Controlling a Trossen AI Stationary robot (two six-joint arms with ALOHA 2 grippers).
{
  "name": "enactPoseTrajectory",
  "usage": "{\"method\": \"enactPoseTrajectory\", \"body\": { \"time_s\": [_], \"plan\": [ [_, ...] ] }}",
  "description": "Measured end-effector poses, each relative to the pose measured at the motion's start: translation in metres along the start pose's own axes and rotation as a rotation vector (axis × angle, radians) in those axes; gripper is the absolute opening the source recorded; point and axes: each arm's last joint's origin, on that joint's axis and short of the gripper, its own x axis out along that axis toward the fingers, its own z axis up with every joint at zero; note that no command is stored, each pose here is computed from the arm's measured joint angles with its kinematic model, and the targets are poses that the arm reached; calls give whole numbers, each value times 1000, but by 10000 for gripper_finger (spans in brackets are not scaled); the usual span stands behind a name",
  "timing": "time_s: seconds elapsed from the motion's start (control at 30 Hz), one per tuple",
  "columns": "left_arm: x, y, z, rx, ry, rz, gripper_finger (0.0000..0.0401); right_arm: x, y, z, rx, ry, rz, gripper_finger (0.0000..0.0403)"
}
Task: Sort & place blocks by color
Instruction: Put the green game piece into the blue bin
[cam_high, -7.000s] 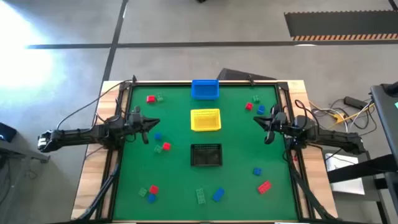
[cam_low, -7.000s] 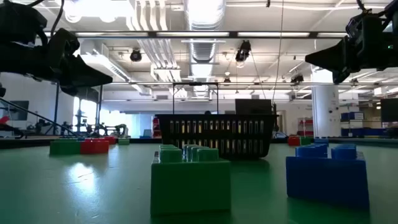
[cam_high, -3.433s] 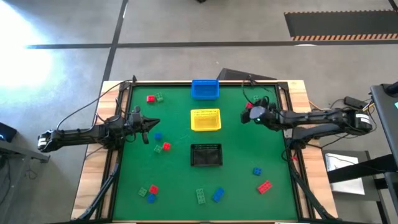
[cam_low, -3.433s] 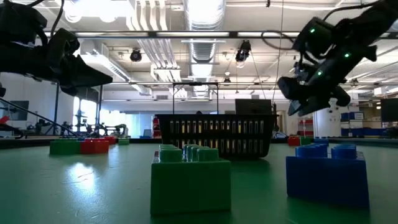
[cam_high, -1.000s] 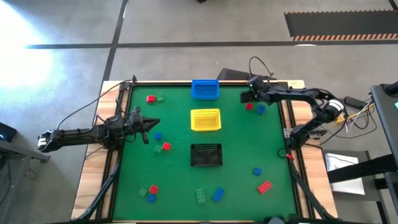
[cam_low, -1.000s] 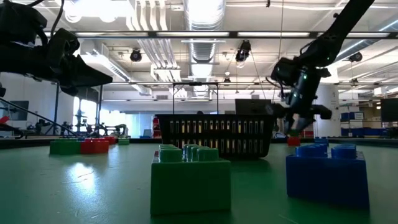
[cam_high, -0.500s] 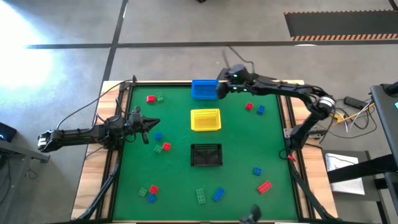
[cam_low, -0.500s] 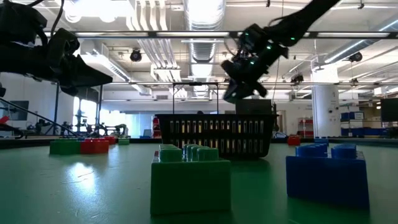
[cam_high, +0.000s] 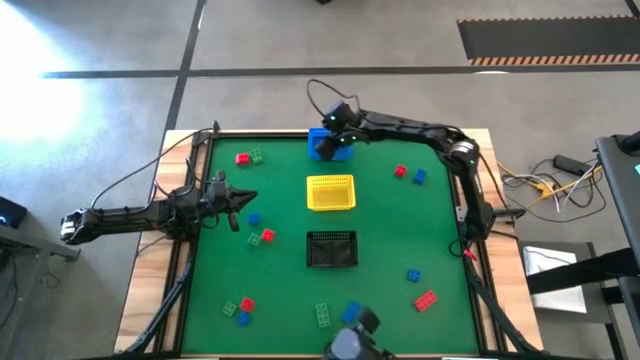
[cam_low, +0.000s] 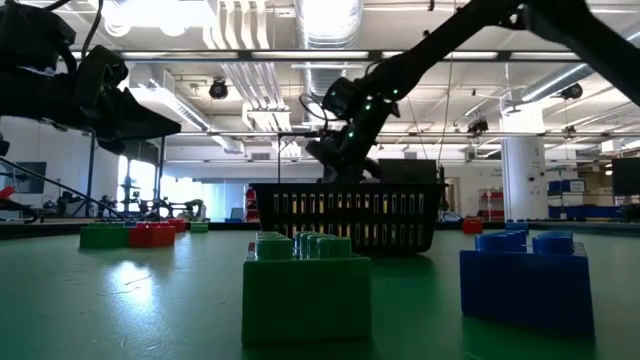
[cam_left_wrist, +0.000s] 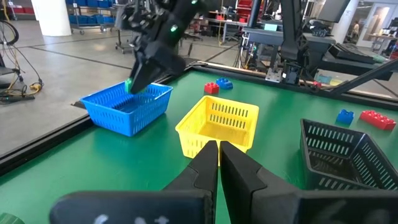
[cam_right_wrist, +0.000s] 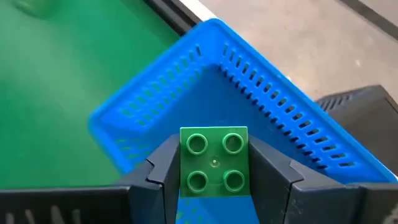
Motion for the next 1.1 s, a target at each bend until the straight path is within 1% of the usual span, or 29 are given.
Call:
{"method": "enactPoseTrajectory", "body": {
  "time_s": [0.2,0.3,0.5,0.67,0.77,0.9,1.03,1.1],
  "plan": [
    [0,0,0,0,1,0,1,28,-1,0,7,61,-31,131],
    [0,0,0,0,0,0,1,35,-2,-1,24,80,-36,131],
    [0,0,0,0,1,0,1,39,-2,-1,41,85,-39,132],
    [0,0,0,0,0,0,1,39,-3,-1,54,88,-41,159],
    [0,0,0,0,0,0,1,39,-4,-1,55,89,-42,164],
    [0,0,0,0,0,0,1,39,-5,-1,48,88,-43,151],
    [0,0,0,0,1,0,1,37,-5,0,25,84,-42,129],
    [0,0,0,0,1,0,1,32,-5,3,8,77,-39,115]
  ]
}}
